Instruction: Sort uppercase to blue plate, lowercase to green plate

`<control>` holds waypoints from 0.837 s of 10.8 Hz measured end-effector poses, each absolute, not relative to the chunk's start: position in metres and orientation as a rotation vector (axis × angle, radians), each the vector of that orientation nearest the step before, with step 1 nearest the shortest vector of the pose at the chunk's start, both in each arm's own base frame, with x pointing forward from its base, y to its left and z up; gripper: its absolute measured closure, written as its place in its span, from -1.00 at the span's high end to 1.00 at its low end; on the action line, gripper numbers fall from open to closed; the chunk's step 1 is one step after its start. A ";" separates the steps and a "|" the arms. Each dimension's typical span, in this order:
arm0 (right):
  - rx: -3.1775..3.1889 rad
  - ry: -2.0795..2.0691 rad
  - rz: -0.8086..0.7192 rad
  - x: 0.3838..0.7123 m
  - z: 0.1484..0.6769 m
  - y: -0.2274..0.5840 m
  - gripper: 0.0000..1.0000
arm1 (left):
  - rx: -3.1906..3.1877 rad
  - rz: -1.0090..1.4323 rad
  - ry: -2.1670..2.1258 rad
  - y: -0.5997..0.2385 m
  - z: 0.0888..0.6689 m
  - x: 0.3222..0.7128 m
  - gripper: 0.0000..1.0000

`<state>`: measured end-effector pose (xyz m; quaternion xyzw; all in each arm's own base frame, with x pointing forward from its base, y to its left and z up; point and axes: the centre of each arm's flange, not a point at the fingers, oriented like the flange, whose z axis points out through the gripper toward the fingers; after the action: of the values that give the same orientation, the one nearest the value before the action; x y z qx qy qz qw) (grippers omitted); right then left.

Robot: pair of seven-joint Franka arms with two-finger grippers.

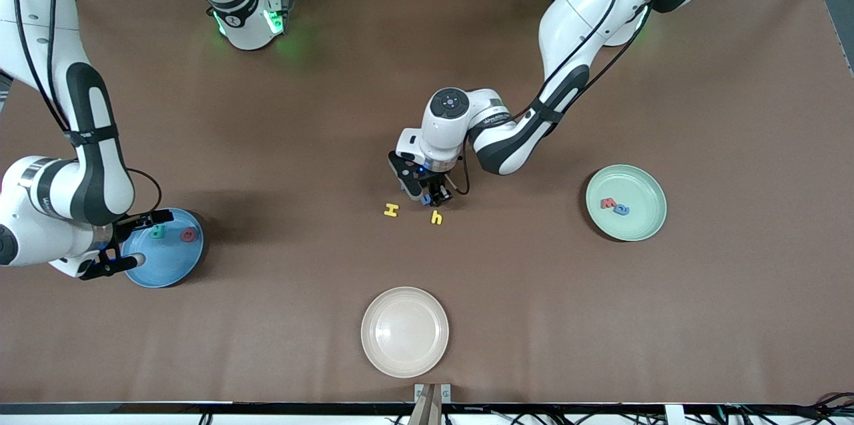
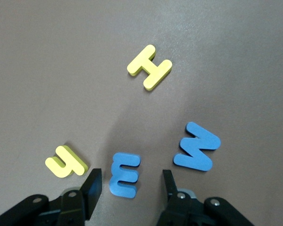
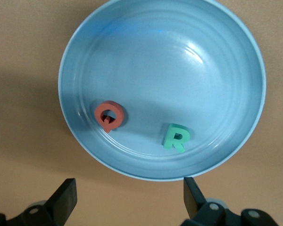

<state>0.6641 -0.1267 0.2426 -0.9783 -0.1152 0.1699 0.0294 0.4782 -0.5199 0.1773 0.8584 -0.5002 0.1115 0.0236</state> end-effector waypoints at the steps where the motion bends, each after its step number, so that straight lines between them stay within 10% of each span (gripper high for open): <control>1: -3.017 -0.355 0.524 0.664 0.242 -0.127 1.00 | 2.658 0.344 -1.548 -0.520 0.176 0.479 0.21; 9: -3.011 -0.350 0.521 0.664 0.242 -0.125 1.00 | 2.667 0.360 -1.535 -0.513 0.172 0.486 0.20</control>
<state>0.6643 -0.1254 0.2419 -0.9784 -0.1138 0.1692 0.0332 0.4858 -0.5131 0.1717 0.8605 -0.4954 0.1163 0.0218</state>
